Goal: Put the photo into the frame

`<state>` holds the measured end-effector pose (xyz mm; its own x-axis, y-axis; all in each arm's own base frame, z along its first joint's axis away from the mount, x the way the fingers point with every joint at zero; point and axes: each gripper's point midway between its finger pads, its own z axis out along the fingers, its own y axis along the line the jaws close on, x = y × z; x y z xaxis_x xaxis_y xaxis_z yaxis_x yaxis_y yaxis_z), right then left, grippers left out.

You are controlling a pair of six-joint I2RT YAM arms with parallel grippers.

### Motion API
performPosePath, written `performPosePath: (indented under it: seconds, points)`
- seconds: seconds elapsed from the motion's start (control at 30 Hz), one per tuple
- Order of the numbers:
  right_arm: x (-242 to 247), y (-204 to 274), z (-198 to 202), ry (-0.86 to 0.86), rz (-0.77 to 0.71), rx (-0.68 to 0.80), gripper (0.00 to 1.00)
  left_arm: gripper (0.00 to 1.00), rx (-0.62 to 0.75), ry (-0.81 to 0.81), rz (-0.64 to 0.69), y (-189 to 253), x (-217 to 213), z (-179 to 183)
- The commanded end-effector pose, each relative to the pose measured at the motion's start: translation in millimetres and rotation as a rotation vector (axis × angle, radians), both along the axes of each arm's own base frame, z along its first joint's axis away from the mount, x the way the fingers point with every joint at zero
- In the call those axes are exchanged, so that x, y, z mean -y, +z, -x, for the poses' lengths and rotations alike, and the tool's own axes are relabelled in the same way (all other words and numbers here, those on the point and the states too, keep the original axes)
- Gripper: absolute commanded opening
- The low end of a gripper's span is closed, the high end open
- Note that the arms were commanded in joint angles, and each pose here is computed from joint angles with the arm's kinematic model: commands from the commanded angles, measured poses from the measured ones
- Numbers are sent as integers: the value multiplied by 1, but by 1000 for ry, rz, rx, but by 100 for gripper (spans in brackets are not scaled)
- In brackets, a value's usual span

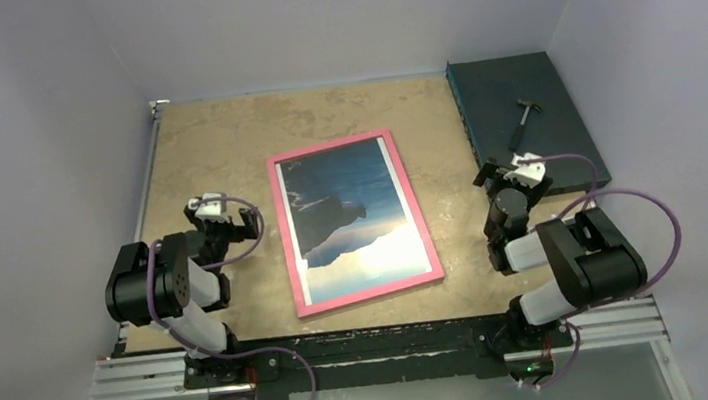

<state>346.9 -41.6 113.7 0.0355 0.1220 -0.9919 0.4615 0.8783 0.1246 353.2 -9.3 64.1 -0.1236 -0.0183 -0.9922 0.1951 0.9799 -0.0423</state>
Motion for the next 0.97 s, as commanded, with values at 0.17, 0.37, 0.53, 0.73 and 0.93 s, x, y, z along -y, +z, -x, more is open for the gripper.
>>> performPosePath:
  seconds: [0.17,0.37,0.53,0.73,0.93]
  points:
    - [-32,27,-31,210,101,111,99,100,24,61,-62,13,6,-36]
    - [-21,22,-41,231,81,88,99,100,15,61,-63,13,7,-34]
    - [-19,24,-39,220,89,93,99,100,21,61,-63,14,7,-34]
    - [-19,24,-39,220,87,94,99,100,18,61,-63,13,7,-34]
    - [-19,24,-39,220,87,94,99,100,11,72,-66,12,7,-35]
